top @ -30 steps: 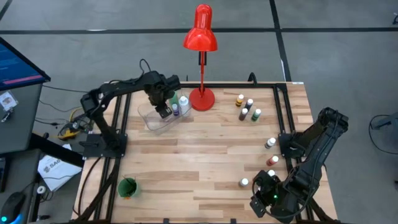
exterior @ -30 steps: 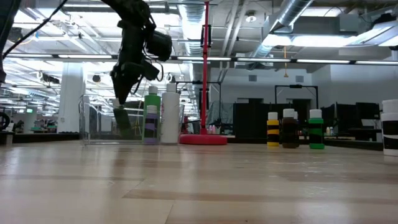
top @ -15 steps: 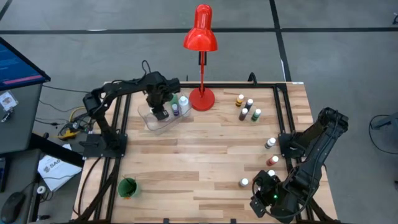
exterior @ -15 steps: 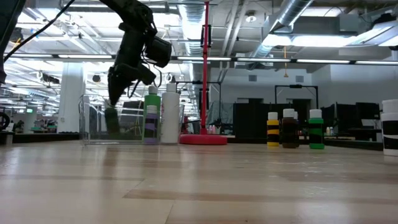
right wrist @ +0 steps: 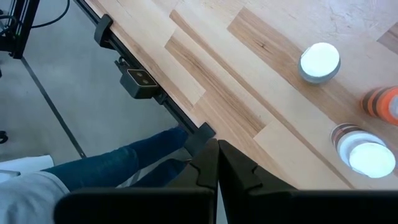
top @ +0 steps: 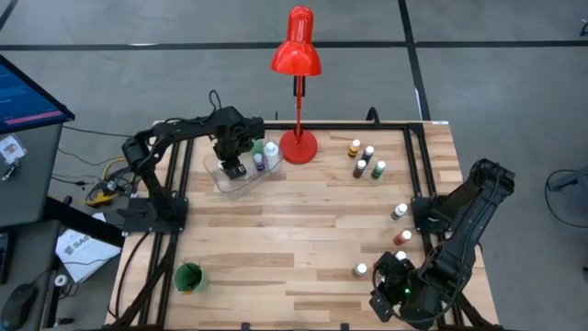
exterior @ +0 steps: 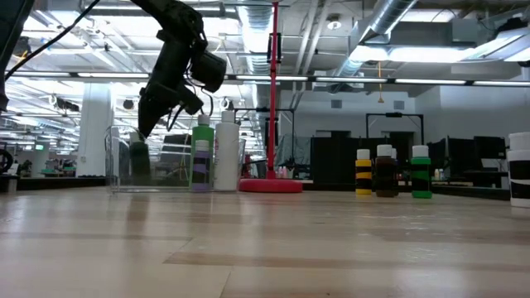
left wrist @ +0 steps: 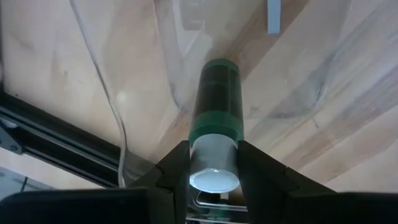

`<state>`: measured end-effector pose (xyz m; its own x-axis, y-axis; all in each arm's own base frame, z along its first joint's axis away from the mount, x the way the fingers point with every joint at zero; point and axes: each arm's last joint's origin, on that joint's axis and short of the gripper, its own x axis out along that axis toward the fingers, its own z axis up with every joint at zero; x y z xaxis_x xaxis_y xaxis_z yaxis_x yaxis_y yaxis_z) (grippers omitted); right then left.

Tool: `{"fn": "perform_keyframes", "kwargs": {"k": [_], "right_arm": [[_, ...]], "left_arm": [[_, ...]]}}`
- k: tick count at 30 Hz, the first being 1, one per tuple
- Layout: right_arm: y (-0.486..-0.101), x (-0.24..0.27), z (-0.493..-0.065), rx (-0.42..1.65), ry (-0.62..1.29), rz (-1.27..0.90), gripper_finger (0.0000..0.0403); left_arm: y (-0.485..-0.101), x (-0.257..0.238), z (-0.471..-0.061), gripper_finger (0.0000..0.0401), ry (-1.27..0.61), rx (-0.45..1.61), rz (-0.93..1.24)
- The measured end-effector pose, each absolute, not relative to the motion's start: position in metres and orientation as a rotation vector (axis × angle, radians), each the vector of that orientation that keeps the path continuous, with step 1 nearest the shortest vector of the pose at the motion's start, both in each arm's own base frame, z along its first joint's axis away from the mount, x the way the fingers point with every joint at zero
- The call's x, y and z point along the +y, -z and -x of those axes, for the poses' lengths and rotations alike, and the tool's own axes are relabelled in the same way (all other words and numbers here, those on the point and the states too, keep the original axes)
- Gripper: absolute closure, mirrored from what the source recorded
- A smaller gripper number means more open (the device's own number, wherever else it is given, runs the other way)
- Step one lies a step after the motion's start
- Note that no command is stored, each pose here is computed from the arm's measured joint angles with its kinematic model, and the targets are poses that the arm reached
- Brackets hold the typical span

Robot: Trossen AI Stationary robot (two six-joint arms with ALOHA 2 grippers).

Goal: Pick & Place Paint Supplies
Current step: Put the green paint bottle into the transparent bin

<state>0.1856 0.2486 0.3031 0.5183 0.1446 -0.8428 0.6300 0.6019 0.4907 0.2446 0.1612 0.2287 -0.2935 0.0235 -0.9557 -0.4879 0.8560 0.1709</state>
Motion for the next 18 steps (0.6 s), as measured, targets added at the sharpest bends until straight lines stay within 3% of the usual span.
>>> {"fn": "perform_keyframes", "kwargs": {"k": [18], "right_arm": [[-0.303,0.249,-0.186,1.01,0.343,-0.903,0.0401]], "left_arm": [[-0.211,0.159,-0.23,0.0295,-0.526,1.909,0.361]]}}
